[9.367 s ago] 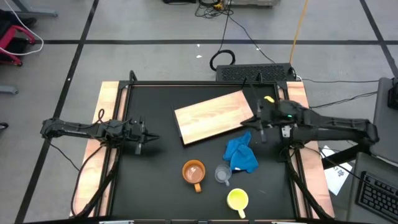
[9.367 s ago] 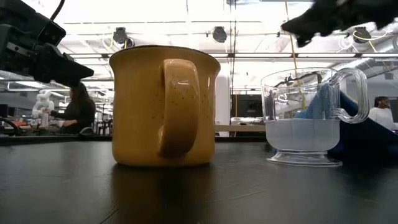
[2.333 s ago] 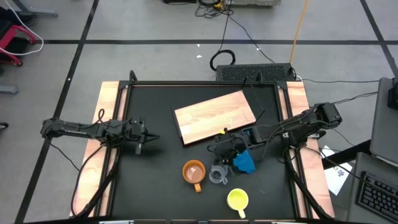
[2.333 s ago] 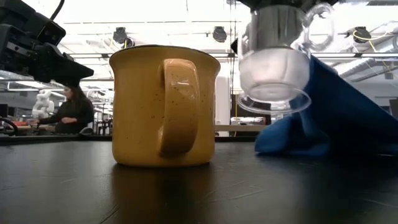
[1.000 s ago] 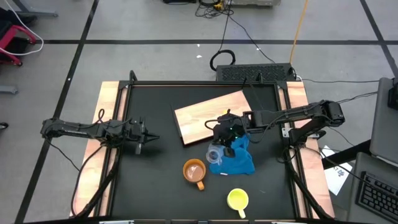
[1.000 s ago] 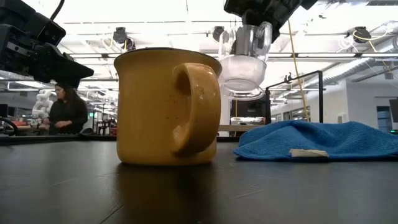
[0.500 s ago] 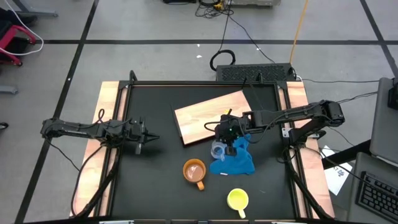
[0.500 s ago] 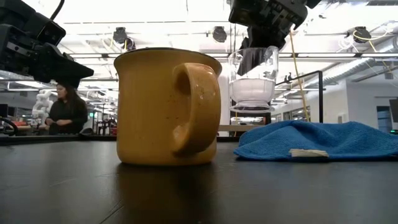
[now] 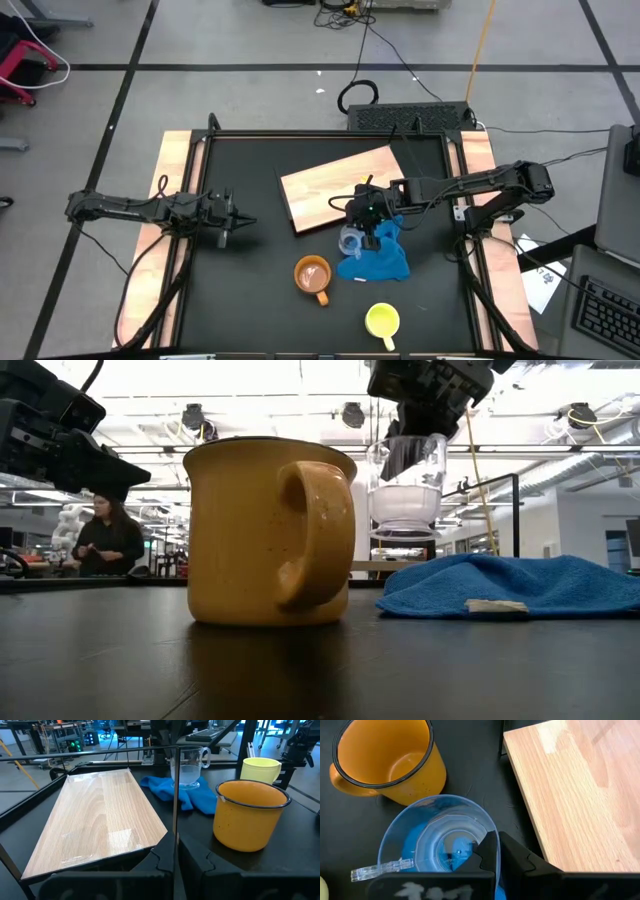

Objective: Stack small to large cups/mugs on shelf
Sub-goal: Put the transparent mug on the shelf

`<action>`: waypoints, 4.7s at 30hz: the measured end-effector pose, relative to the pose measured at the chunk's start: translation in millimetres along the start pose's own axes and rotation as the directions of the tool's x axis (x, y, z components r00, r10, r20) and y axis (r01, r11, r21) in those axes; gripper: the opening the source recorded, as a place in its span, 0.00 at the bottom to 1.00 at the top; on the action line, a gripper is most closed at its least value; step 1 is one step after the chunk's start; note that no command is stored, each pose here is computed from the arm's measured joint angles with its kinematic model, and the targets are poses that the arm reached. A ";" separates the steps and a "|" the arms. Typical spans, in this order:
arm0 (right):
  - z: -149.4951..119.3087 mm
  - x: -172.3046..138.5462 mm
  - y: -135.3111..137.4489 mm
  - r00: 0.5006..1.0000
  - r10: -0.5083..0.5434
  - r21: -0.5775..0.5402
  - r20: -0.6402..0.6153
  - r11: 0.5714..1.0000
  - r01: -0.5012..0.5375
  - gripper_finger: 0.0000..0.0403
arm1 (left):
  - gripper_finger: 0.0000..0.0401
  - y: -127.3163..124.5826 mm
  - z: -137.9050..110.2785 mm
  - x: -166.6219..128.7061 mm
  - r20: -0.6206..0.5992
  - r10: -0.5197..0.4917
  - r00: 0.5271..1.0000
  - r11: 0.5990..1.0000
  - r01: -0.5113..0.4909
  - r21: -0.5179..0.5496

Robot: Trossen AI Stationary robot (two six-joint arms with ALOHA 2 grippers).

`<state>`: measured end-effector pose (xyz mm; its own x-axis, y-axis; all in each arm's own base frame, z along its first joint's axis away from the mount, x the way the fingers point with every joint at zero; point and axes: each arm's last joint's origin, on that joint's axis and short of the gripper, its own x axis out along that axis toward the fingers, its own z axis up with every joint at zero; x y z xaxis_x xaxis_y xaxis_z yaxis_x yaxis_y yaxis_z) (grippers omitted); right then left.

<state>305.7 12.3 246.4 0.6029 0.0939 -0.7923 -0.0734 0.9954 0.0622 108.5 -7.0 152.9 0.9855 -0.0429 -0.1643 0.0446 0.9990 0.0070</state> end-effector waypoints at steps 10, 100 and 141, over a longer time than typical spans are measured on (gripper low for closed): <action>4.6 -1.5 -11.7 0.999 -0.020 -0.001 0.046 1.000 0.020 0.00 | 0.06 0.0 0.0 0.0 0.000 0.000 1.000 1.000 0.000 0.000; 93.8 35.2 -118.0 0.993 0.087 -0.168 0.085 0.983 -0.071 0.00 | 0.06 0.0 0.0 0.0 0.000 0.000 1.000 1.000 0.000 0.000; 82.0 64.8 -123.6 0.997 0.073 -0.112 -0.007 0.991 -0.073 0.00 | 0.06 0.0 0.0 0.0 0.000 0.000 1.000 1.000 0.000 0.000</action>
<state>418.9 -102.9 237.2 0.5905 0.1661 -0.7897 -0.2058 0.9772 0.0516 108.5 -7.0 152.8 0.9855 -0.0430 -0.1644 0.0448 0.9990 0.0070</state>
